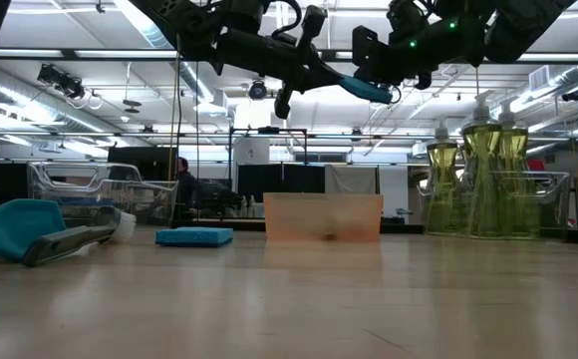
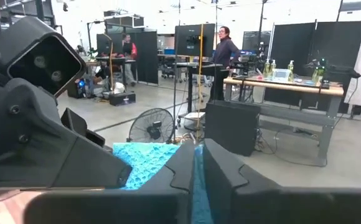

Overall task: Pick & Place Kitchen Sink Supplies
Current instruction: Put the blue sponge into the left transparent bin

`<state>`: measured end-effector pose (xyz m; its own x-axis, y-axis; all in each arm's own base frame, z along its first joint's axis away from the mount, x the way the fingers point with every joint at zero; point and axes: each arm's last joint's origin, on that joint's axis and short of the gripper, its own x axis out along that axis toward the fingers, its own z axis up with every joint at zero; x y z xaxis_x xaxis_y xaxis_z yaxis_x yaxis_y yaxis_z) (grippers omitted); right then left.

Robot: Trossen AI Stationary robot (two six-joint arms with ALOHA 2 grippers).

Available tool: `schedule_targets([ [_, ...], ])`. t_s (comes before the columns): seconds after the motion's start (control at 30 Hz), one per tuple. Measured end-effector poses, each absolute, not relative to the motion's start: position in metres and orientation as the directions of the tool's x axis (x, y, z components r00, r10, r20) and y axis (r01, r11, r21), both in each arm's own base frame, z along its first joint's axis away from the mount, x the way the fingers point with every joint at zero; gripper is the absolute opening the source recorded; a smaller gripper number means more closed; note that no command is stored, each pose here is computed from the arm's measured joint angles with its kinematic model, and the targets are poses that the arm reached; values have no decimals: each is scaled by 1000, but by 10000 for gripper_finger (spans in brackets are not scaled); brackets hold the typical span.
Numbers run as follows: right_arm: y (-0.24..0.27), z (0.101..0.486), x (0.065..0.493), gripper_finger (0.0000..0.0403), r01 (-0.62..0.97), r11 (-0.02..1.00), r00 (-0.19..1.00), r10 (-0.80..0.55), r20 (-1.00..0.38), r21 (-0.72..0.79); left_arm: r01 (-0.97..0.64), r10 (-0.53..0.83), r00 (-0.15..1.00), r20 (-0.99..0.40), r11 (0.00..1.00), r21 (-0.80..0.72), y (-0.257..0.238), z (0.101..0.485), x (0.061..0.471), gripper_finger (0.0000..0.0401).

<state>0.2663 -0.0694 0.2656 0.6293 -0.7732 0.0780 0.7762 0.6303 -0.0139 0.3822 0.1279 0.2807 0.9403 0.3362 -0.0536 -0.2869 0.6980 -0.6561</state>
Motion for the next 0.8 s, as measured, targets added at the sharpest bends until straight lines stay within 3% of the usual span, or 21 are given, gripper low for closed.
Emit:
schedule_targets([
  [0.47, -68, 282, 264, 192, 762, 642, 615, -757, 221, 78, -281, 310, 948, -68, 720, -634, 136, 283, 377, 6],
  [0.8, -68, 286, 262, 226, 744, 646, 599, -759, 256, 173, -396, 390, 913, -115, 787, -474, 158, 308, 344, 6],
])
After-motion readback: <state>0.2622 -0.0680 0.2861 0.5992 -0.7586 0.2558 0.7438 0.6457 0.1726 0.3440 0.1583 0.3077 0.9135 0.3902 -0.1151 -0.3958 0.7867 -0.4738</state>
